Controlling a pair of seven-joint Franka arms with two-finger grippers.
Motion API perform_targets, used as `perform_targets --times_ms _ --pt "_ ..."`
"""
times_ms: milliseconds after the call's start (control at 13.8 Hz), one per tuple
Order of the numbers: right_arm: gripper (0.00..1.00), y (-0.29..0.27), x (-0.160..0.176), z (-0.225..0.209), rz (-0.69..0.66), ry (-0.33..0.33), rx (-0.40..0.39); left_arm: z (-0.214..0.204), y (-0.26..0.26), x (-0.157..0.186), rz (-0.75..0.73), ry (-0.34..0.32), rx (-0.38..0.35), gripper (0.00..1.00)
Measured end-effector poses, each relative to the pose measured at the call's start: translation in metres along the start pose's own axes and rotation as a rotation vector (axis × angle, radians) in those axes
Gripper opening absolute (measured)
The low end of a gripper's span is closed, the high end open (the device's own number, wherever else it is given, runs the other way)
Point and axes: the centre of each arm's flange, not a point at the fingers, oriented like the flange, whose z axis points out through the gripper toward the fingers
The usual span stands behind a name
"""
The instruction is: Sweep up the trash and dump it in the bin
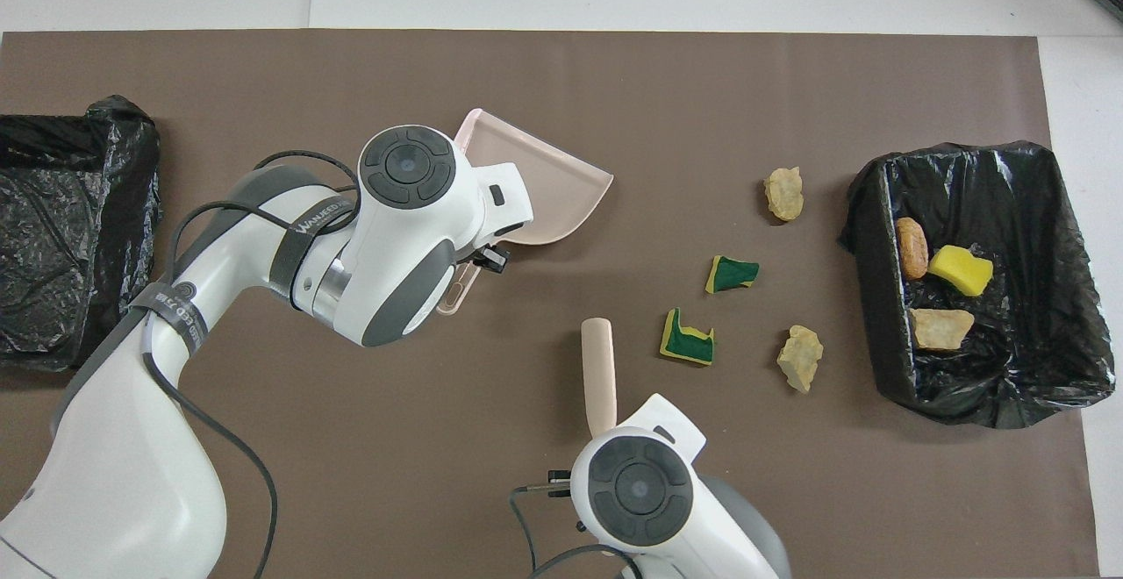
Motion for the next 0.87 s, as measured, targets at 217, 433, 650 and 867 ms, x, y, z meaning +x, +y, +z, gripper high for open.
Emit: perform_targets --times_ms 217,433,650,867 --pt "0.26 0.053 0.029 -0.015 -0.047 -0.003 -0.020 -0.007 0.007 0.002 0.003 0.012 -0.026 0.51" --pt "0.26 0.111 0.059 -0.016 -0.070 -0.012 -0.069 0.004 0.021 0.000 0.022 0.020 -0.040 0.78" --pt "0.26 0.162 0.079 -0.018 -0.101 -0.026 -0.096 0.022 0.019 0.000 0.019 0.029 -0.047 0.78" --pt "0.26 0.223 0.090 -0.024 -0.135 -0.028 -0.116 0.024 0.014 0.001 0.020 0.027 -0.047 0.78"
